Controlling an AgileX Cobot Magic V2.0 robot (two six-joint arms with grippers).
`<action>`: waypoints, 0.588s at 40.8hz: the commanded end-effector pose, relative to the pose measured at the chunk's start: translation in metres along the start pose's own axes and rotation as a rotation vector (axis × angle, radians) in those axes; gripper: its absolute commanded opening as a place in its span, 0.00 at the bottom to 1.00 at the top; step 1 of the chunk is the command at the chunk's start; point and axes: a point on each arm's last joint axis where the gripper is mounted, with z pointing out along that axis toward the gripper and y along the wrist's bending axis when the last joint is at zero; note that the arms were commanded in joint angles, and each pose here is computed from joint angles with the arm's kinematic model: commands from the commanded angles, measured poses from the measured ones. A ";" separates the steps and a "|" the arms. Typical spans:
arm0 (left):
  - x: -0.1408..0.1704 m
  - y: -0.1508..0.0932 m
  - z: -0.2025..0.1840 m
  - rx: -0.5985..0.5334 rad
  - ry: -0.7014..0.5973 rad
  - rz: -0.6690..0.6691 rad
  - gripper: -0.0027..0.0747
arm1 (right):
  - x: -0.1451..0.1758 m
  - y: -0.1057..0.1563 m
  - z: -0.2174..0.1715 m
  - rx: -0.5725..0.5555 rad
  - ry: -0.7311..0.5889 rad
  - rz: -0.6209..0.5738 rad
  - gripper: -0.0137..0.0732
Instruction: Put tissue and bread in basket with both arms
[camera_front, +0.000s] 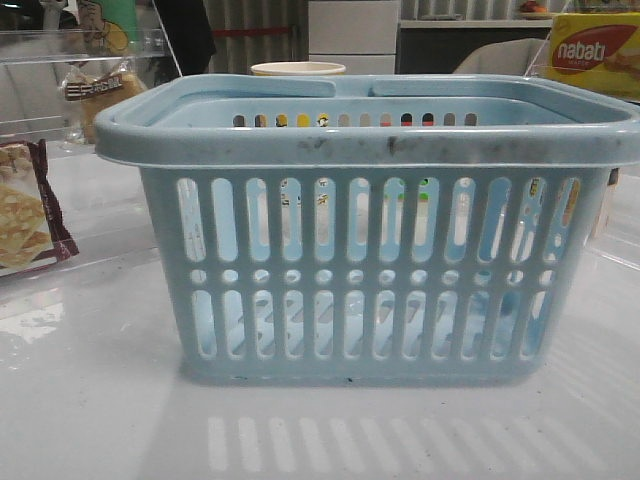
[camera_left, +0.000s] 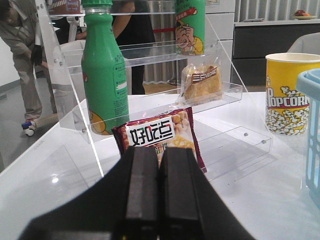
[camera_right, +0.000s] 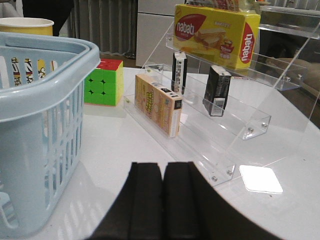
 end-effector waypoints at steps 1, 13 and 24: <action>-0.009 0.000 -0.002 0.002 -0.104 -0.014 0.16 | -0.009 0.000 -0.002 0.003 -0.103 -0.012 0.22; -0.009 0.000 -0.002 0.002 -0.104 -0.014 0.16 | -0.009 0.000 -0.002 0.003 -0.103 -0.012 0.22; -0.009 0.000 -0.002 0.002 -0.104 -0.014 0.16 | -0.009 0.000 -0.002 0.003 -0.109 -0.012 0.22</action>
